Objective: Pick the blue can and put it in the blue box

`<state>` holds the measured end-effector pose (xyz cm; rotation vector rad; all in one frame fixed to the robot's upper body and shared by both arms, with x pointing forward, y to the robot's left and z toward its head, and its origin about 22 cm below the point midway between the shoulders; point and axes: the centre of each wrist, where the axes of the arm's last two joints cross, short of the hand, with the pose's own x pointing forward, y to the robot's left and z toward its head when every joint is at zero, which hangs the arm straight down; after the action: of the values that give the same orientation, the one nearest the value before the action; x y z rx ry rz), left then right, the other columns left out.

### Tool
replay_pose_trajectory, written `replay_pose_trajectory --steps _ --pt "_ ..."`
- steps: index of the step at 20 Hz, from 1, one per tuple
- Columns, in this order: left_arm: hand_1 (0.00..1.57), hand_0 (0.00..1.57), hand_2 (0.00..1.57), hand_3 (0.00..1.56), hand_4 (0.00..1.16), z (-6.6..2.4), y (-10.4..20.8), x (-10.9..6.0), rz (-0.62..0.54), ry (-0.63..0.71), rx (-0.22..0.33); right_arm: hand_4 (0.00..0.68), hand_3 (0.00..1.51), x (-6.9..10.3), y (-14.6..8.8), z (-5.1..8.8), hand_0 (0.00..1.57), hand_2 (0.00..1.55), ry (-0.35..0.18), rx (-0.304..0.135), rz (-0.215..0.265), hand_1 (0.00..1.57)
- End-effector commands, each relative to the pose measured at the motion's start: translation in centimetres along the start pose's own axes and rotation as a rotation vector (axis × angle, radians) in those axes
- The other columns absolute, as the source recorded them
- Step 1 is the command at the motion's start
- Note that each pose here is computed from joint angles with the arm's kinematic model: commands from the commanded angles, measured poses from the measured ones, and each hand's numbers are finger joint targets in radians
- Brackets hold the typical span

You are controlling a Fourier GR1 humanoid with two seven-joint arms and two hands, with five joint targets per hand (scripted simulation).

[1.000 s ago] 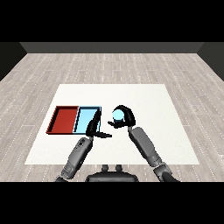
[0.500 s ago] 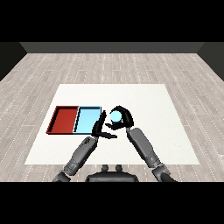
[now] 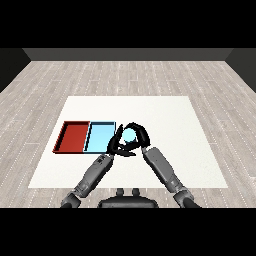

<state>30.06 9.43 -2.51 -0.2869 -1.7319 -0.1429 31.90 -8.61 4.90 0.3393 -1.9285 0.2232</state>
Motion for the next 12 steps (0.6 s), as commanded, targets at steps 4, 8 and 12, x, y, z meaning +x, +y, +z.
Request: replay_pose_trajectory --steps 4,8,12 --pt "0.0 0.0 0.0 0.0 0.0 -0.9 0.0 -0.2 0.011 0.012 0.007 0.62 1.39 -1.7 1.8 0.3 1.43 1.43 0.011 0.012 -0.012 1.43" --pt "0.0 0.0 0.0 0.0 0.0 0.91 -1.0 -0.6 0.022 0.003 -0.031 0.625 1.39 -1.5 3.2 -0.2 1.41 1.44 0.015 0.04 0.026 1.41" --pt "0.0 0.0 0.0 0.0 0.17 0.54 -1.3 -1.0 -0.03 -0.025 -0.035 0.617 1.4 -0.9 4.6 1.2 1.32 1.43 0.021 0.079 0.006 1.32"
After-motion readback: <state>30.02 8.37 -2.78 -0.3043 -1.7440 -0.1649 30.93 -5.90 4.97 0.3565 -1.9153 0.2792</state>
